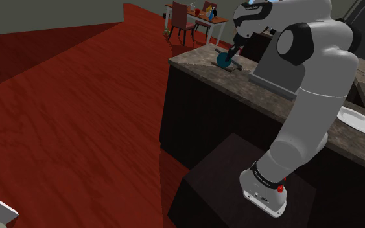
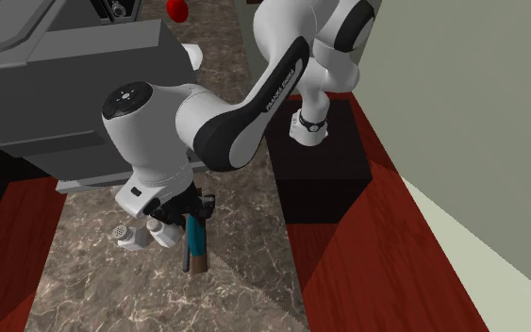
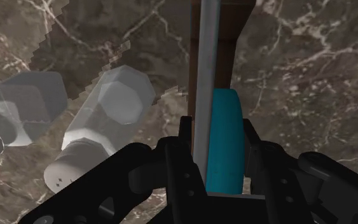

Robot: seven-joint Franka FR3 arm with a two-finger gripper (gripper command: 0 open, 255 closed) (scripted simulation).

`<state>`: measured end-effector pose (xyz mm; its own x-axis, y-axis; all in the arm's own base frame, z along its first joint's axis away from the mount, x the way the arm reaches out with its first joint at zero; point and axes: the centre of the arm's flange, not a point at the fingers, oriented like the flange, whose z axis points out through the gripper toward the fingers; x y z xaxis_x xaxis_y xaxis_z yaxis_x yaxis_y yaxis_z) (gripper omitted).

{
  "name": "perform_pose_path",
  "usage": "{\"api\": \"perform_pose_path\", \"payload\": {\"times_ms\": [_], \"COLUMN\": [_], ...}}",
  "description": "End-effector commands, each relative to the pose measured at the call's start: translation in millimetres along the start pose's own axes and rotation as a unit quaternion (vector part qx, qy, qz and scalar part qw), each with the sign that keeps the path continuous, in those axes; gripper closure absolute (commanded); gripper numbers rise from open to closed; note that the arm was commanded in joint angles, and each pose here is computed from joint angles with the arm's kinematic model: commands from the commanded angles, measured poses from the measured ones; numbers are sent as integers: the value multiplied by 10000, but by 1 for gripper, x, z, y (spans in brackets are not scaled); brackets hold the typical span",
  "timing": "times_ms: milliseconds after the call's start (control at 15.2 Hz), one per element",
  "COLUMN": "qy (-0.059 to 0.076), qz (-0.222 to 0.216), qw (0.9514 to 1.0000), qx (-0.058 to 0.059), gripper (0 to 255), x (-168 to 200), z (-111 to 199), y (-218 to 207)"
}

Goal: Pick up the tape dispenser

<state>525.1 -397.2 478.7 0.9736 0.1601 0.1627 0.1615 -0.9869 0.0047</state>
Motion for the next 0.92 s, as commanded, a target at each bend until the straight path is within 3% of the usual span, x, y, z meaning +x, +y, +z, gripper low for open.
{"api": "perform_pose_path", "payload": {"times_ms": [0, 396, 858], "qy": [-9, -9, -9], "qz": [2, 2, 2], "qw": [10000, 10000, 10000], "qx": [7, 7, 7], "gripper": [255, 255, 255], "x": [0, -1, 5], "z": [1, 2, -35], "y": [0, 0, 0]}}
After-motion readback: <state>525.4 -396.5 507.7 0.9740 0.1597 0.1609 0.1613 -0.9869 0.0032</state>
